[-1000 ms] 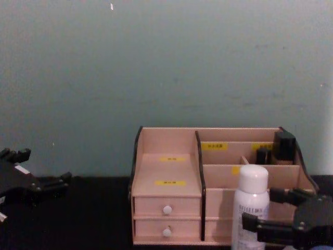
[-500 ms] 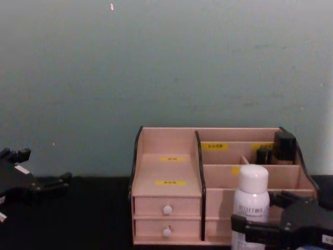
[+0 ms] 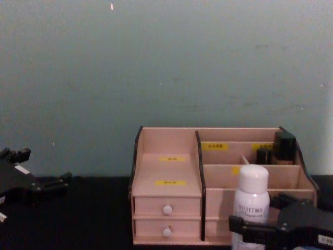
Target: Pick up the facial cleanser and watermelon frost from the table and place them into the tiered storage box.
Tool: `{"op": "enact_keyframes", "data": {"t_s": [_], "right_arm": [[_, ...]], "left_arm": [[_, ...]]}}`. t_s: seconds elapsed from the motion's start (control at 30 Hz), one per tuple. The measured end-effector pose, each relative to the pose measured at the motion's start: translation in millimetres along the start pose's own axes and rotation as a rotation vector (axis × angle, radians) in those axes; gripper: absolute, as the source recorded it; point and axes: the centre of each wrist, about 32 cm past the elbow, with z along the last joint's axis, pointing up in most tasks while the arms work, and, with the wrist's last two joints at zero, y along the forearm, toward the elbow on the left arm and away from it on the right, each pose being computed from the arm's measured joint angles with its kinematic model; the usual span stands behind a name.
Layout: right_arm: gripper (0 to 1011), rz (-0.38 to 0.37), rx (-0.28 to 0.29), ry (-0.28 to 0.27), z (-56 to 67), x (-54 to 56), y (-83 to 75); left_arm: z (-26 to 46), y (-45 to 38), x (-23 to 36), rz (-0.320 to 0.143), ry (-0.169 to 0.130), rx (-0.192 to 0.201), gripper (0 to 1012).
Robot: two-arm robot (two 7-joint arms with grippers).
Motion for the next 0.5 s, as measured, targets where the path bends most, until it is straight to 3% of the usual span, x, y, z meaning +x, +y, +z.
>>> {"op": "enact_keyframes", "data": {"t_s": [0.4, 0.5], "right_arm": [[1003, 0.0, 0.0, 0.001, -0.1, 0.0, -0.1], [951, 0.0, 0.001, 0.001, -0.1, 0.0, -0.1]], "left_arm": [[0.0, 0.0, 0.0, 0.0, 0.0, 0.0, 1001], [0.0, 0.0, 0.0, 0.0, 0.0, 0.0, 1001]]}}
